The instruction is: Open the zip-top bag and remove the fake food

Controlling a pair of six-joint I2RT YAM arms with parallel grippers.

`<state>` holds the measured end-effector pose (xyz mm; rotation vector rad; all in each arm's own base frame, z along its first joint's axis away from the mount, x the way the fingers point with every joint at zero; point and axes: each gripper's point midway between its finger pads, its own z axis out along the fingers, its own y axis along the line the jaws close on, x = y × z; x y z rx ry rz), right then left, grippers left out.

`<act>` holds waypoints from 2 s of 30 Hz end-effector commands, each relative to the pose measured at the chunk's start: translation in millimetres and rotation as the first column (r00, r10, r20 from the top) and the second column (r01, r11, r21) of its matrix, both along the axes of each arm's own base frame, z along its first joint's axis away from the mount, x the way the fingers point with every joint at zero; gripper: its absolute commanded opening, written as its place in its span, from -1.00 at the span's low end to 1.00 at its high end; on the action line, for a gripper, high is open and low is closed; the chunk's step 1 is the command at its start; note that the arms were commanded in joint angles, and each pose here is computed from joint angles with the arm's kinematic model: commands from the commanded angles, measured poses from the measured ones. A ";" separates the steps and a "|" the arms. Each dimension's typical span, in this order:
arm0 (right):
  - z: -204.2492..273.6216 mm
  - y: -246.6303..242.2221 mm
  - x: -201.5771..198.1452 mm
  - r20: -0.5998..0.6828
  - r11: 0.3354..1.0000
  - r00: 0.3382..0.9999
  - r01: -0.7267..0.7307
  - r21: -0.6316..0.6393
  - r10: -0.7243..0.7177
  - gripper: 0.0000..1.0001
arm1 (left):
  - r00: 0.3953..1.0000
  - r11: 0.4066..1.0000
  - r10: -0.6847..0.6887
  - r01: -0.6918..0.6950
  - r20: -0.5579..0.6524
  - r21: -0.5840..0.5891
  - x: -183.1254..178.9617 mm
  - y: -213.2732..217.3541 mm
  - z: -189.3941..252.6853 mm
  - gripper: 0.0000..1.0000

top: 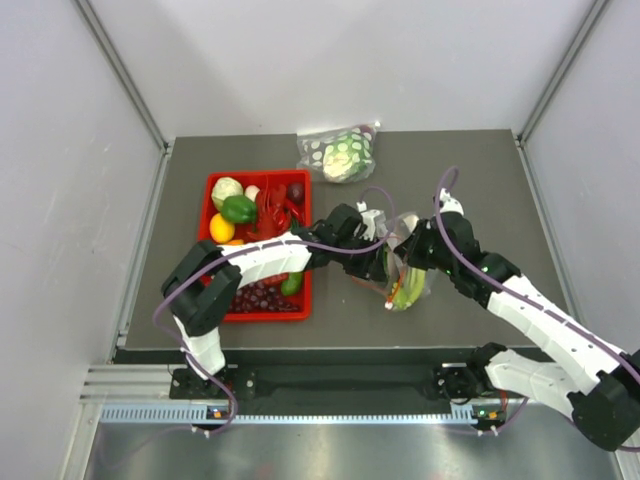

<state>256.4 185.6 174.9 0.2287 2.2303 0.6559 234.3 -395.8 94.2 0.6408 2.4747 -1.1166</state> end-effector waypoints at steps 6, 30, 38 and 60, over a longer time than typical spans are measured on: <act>17.5 1.3 -3.8 0.056 0.997 0.998 0.016 0.082 -0.020 -1.00 | 0.995 0.988 0.057 -0.044 0.086 -0.148 29.7 -41.6 31.5 0.25; 19.2 13.5 1.5 0.062 0.992 0.998 -0.007 0.130 -0.001 -1.00 | 0.972 0.941 -0.081 0.001 0.222 0.338 45.4 -22.4 -77.4 0.38; 18.4 7.7 -0.9 0.066 0.992 0.998 0.011 0.123 -0.019 -1.00 | 0.963 0.942 -0.091 0.001 0.253 0.334 40.5 -12.3 -60.4 -0.76; 9.4 -20.1 -5.2 0.074 0.998 0.995 0.069 -0.002 -0.068 -1.00 | 0.996 0.994 -0.091 0.091 -0.008 0.063 15.0 29.6 36.9 -1.00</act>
